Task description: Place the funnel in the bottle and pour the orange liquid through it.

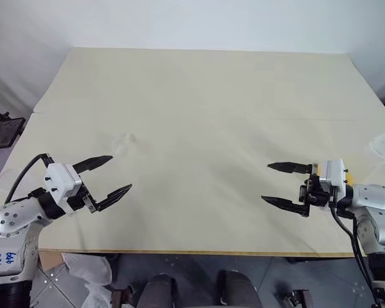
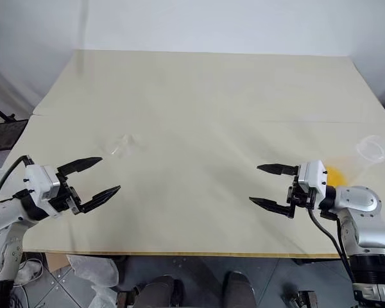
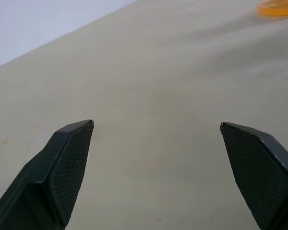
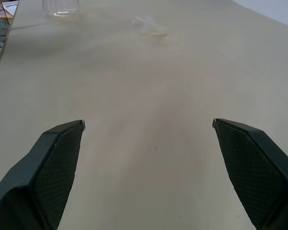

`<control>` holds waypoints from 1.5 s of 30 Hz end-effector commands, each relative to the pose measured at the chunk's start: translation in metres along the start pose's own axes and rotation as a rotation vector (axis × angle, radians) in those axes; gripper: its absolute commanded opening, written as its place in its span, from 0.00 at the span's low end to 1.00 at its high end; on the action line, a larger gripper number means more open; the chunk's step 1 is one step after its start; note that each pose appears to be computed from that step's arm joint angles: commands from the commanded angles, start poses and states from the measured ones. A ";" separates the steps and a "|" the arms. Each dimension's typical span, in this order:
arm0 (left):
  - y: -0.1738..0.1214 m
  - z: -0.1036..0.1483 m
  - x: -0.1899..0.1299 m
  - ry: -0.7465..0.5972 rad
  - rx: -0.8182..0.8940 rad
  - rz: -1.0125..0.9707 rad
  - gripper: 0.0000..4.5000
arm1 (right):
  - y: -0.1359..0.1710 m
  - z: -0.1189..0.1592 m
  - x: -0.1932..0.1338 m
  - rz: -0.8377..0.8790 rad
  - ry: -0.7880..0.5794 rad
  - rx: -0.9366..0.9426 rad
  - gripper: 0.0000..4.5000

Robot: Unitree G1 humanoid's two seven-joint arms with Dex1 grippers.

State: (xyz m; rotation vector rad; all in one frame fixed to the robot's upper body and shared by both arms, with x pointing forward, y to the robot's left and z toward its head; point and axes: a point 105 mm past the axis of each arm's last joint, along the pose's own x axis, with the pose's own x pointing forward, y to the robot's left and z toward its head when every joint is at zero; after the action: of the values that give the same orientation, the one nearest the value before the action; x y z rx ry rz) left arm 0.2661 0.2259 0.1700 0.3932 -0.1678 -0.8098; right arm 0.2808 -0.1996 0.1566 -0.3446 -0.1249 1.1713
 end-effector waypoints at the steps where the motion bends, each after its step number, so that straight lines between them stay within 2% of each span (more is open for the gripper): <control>1: 0.001 0.008 -0.001 -0.011 -0.001 0.014 1.00 | 0.001 0.006 0.004 -0.001 -0.022 -0.029 1.00; 7: -0.003 0.015 -0.012 -0.068 -0.095 0.089 1.00 | 0.002 0.007 0.017 0.019 -0.059 -0.015 1.00; 12: -0.004 0.020 -0.035 -0.121 -0.136 0.318 1.00 | 0.002 0.019 0.037 0.041 -0.159 0.001 1.00; 16: -0.011 0.010 -0.061 -0.114 -0.147 0.536 1.00 | 0.006 0.028 0.057 0.085 -0.226 0.017 1.00; 21: -0.022 -0.006 -0.115 -0.077 -0.169 0.899 1.00 | 0.016 0.036 0.078 0.178 -0.267 0.004 1.00; 27: -0.047 -0.023 -0.153 0.006 -0.207 1.030 1.00 | 0.020 0.035 0.088 0.232 -0.280 0.007 1.00; 30: -0.048 -0.024 -0.167 0.003 -0.208 1.126 1.00 | 0.020 0.035 0.091 0.238 -0.284 0.006 1.00; 35: -0.035 -0.024 -0.167 0.013 -0.199 1.133 1.00 | 0.019 0.035 0.093 0.243 -0.287 0.005 1.00; 41: 0.004 -0.018 -0.146 0.013 -0.238 1.139 1.00 | 0.020 0.037 0.095 0.243 -0.295 0.003 1.00; 45: 0.023 -0.014 -0.130 0.061 -0.259 1.106 1.00 | 0.022 0.038 0.096 0.238 -0.302 0.002 1.00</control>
State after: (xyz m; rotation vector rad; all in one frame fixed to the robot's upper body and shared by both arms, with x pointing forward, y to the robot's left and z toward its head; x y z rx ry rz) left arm 0.1939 0.3426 0.1573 0.0233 -0.1899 0.2791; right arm 0.2929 -0.0998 0.1704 -0.1692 -0.3108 1.4456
